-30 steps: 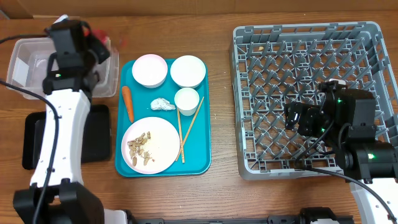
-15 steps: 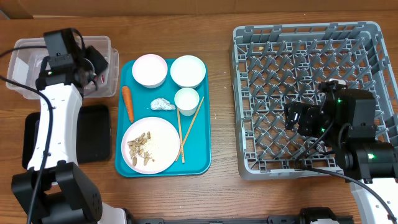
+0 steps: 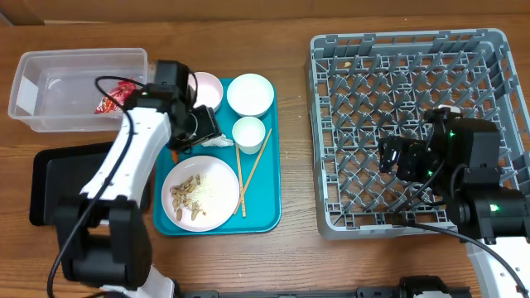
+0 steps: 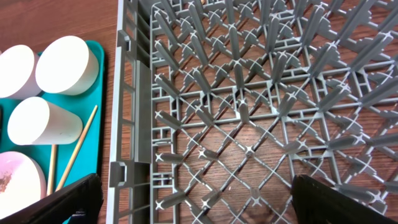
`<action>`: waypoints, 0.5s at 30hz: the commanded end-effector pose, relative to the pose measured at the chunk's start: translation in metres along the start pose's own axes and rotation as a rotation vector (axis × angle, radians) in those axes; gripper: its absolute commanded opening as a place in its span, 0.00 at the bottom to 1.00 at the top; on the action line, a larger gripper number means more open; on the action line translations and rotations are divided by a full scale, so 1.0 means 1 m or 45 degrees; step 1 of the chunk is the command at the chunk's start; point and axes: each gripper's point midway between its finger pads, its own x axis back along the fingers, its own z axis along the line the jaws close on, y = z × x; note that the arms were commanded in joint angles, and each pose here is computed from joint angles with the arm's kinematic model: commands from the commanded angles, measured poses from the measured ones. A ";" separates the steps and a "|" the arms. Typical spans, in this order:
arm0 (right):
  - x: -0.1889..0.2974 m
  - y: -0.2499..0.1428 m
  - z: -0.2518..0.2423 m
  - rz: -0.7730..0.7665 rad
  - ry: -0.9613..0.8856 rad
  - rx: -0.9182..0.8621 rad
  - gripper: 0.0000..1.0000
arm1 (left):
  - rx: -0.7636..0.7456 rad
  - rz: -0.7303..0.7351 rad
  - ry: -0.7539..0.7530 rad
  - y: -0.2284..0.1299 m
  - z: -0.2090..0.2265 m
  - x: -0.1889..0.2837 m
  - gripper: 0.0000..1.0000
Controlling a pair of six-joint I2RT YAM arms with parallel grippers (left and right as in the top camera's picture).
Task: Sort waste into correct bins and load items into the dishwasher
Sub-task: 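Grasp the crumpled white tissue with the left gripper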
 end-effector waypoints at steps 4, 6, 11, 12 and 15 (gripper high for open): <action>0.008 0.010 0.002 -0.042 0.007 0.005 1.00 | 0.030 0.029 0.073 0.008 0.010 -0.049 0.64; 0.008 0.010 0.002 -0.041 0.007 0.005 1.00 | 0.042 0.009 0.060 0.014 0.008 -0.057 0.64; 0.008 0.010 0.002 -0.041 0.007 0.005 1.00 | 0.072 0.041 0.078 0.012 0.011 -0.076 0.67; 0.008 0.010 0.002 -0.041 0.007 0.005 1.00 | 0.076 0.062 0.090 0.009 0.013 -0.081 0.67; 0.008 0.010 0.002 -0.041 0.007 0.005 1.00 | 0.082 0.109 0.116 0.002 0.019 -0.094 0.46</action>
